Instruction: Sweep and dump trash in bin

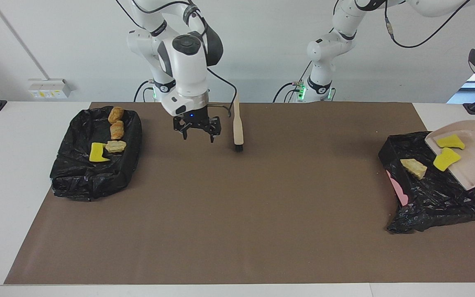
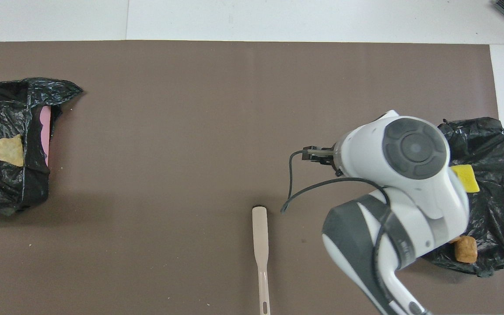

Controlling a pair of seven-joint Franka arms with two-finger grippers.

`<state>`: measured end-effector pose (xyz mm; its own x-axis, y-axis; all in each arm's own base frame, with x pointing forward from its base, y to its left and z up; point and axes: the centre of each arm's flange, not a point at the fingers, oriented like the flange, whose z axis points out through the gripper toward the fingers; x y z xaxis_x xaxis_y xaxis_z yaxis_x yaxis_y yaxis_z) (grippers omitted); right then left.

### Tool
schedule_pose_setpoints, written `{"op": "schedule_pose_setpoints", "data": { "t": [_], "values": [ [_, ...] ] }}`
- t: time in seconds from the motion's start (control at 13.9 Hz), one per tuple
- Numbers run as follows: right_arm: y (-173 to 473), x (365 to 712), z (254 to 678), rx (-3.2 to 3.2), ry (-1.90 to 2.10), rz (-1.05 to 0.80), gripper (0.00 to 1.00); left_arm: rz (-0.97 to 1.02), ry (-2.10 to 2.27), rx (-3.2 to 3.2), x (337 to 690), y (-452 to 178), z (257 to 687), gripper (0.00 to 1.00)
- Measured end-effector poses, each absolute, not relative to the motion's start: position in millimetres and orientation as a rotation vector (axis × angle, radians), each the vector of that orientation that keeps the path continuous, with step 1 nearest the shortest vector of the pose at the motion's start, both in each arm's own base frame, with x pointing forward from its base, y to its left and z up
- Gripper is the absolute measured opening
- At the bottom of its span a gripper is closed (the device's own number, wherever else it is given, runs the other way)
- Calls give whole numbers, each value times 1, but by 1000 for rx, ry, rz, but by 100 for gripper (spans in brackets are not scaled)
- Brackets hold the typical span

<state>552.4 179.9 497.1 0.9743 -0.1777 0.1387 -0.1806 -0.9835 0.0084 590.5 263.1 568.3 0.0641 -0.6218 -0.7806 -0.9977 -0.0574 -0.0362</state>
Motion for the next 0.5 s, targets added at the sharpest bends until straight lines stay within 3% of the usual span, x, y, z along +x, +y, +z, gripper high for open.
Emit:
{"op": "schedule_pose_setpoints", "data": {
  "t": [0.29,0.5],
  "values": [
    [66,576,547,3063,-225,227,100,881,1580,-1656,591,250,589,31],
    [-1,560,589,3040,-210,183,100,938,1529,-1612,586,236,615,31]
  ]
}}
